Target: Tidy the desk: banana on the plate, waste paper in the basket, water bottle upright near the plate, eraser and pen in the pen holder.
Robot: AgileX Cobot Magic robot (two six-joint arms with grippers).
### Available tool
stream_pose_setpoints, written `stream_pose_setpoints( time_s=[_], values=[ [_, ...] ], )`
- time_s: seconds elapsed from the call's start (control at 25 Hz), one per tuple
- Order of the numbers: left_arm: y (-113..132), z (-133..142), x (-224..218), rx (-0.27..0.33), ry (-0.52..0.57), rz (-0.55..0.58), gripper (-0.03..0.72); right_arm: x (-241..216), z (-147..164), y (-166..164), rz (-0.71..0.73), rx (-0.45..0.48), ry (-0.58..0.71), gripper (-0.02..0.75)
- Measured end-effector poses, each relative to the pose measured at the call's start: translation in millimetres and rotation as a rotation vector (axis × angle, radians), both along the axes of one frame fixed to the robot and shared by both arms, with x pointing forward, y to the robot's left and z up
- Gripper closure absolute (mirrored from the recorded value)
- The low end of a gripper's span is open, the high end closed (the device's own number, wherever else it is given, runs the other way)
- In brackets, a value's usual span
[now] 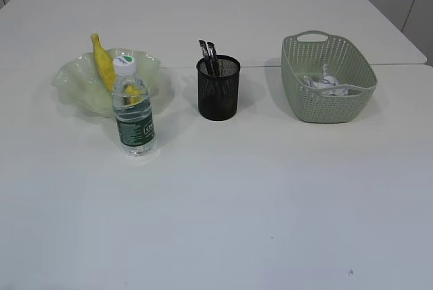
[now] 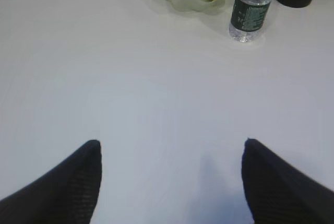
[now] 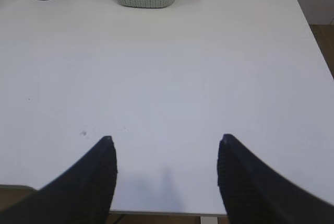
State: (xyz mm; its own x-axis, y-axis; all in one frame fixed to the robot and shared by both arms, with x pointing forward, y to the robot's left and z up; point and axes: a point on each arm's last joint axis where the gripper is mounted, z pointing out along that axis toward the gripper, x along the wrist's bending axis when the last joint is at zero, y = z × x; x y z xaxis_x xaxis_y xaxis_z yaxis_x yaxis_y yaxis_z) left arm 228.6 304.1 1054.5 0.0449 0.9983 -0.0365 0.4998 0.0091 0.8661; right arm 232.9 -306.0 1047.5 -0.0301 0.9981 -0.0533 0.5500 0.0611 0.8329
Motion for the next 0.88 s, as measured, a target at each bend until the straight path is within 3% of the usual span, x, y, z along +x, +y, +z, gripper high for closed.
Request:
stream_pose_setpoints(
  time_s=[0.6, 0.88],
  values=[
    [-0.2, -0.7, 1.9, 0.001, -0.012, -0.001, 0.106, 0.0, 0.0, -1.3, -0.008, -0.013, -0.007, 0.277],
    [-0.8, -0.5, 1.7, 0.001, -0.014, 0.075, 0.108, -5.3, -0.2, -1.6, -0.015, -0.009, -0.048, 0.277]
  ],
)
